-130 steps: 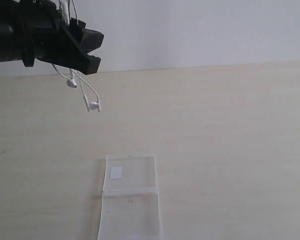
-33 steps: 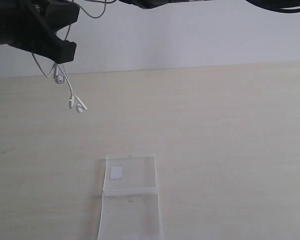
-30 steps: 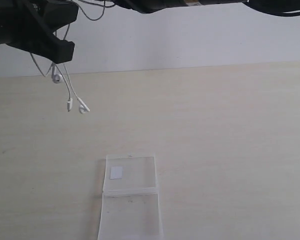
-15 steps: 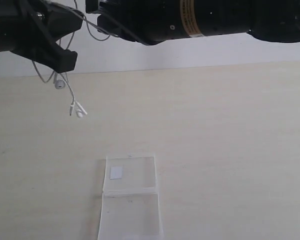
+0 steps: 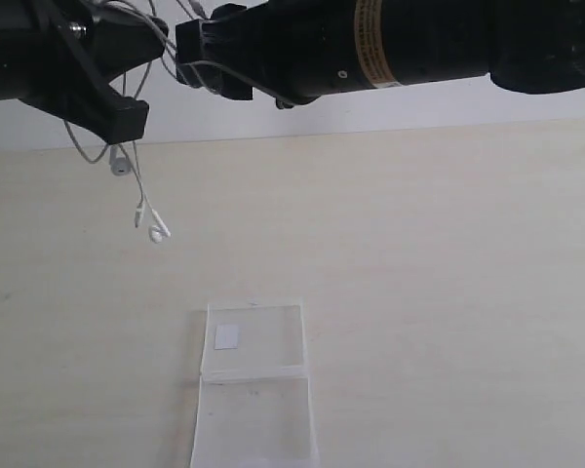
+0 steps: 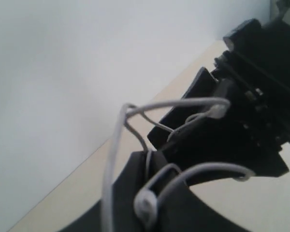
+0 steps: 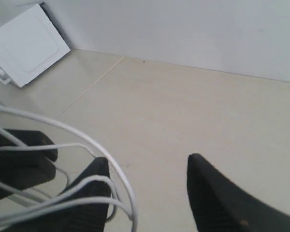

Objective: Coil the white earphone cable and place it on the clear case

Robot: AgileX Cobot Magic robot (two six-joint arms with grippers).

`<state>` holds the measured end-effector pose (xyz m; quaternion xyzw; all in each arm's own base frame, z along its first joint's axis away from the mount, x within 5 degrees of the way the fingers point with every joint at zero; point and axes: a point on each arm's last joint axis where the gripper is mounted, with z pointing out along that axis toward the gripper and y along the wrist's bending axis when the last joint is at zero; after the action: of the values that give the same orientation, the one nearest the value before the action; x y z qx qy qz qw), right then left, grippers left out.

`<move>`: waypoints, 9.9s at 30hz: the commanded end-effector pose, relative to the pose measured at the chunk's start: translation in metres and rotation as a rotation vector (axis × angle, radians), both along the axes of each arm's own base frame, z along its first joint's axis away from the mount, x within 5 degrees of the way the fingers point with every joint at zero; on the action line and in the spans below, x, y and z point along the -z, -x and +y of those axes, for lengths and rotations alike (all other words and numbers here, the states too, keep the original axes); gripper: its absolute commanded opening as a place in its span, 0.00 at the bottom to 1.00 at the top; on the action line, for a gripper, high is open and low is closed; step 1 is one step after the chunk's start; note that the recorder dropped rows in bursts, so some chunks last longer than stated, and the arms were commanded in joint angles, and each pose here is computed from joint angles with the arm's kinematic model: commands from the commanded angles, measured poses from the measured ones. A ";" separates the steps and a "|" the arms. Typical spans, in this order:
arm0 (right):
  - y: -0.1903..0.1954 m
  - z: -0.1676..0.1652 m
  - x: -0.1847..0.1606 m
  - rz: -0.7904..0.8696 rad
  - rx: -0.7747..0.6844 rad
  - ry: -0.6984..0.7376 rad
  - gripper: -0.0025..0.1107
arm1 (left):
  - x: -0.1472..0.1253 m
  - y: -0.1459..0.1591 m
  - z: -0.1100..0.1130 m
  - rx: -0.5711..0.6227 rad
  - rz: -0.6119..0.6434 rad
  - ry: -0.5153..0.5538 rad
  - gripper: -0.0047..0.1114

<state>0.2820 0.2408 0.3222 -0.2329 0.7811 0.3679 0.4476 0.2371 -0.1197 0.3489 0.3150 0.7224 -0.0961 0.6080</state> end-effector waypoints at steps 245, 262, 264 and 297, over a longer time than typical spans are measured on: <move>0.108 -0.155 0.044 -0.047 0.638 0.092 0.02 | 0.228 -0.022 -0.045 -0.196 1.277 0.381 0.29; 0.108 -0.153 0.044 -0.039 0.618 0.083 0.02 | 0.222 -0.017 -0.042 -0.205 1.291 0.321 0.54; 0.109 -0.152 0.044 -0.039 0.616 0.083 0.02 | 0.224 -0.016 -0.039 -0.226 1.303 0.293 0.54; 0.109 -0.152 0.044 -0.042 0.614 0.086 0.02 | 0.209 -0.023 -0.033 -0.290 1.416 -0.006 0.54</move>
<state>0.1739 0.0892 0.2785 -0.0057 0.8210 0.1814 0.5413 0.2613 -0.1499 0.1357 0.0762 0.9784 -0.1920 0.0026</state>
